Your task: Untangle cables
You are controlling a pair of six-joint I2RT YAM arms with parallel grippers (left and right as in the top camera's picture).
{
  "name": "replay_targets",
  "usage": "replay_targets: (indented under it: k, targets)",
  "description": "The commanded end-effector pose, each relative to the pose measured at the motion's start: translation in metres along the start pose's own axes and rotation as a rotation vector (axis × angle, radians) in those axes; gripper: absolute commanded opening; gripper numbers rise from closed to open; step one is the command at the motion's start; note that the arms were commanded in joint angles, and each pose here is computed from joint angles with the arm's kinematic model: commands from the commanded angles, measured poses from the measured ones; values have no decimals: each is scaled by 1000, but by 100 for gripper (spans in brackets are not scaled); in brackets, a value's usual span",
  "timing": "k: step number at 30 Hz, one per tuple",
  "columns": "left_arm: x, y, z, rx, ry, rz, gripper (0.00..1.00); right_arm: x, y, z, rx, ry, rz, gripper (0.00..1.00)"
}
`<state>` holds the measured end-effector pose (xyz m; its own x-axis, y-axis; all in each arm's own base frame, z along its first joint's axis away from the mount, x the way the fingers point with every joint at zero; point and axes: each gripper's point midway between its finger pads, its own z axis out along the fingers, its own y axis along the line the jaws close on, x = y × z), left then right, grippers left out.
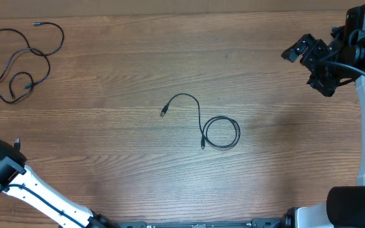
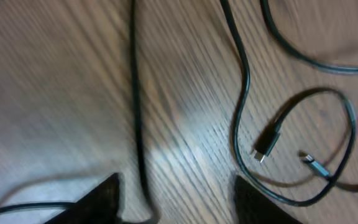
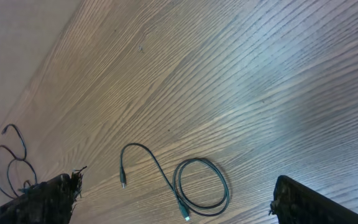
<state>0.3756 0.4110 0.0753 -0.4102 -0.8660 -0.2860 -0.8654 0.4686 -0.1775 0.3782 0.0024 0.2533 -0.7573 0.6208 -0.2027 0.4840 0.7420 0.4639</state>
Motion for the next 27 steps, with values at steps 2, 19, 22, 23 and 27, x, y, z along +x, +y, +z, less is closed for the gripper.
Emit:
replay_targets:
  k: [2, 19, 22, 23, 27]
  targets:
    - [10, 0, 23, 7, 33, 6, 33, -3, 1, -1, 6, -15, -9, 100]
    - [-37, -67, -27, 317, -159, 275, 4, 0, -1, -1, 14, -3, -4, 100]
    - [-38, -64, -30, 298, -157, 253, 7, 1, -2, -1, 16, 1, -3, 100]
    - [-36, -60, -29, 280, -145, 224, 15, 1, -2, -1, 16, 1, -3, 100]
    - [-27, -41, -23, 175, -97, 165, 72, 1, -2, -1, 15, 0, -3, 100]
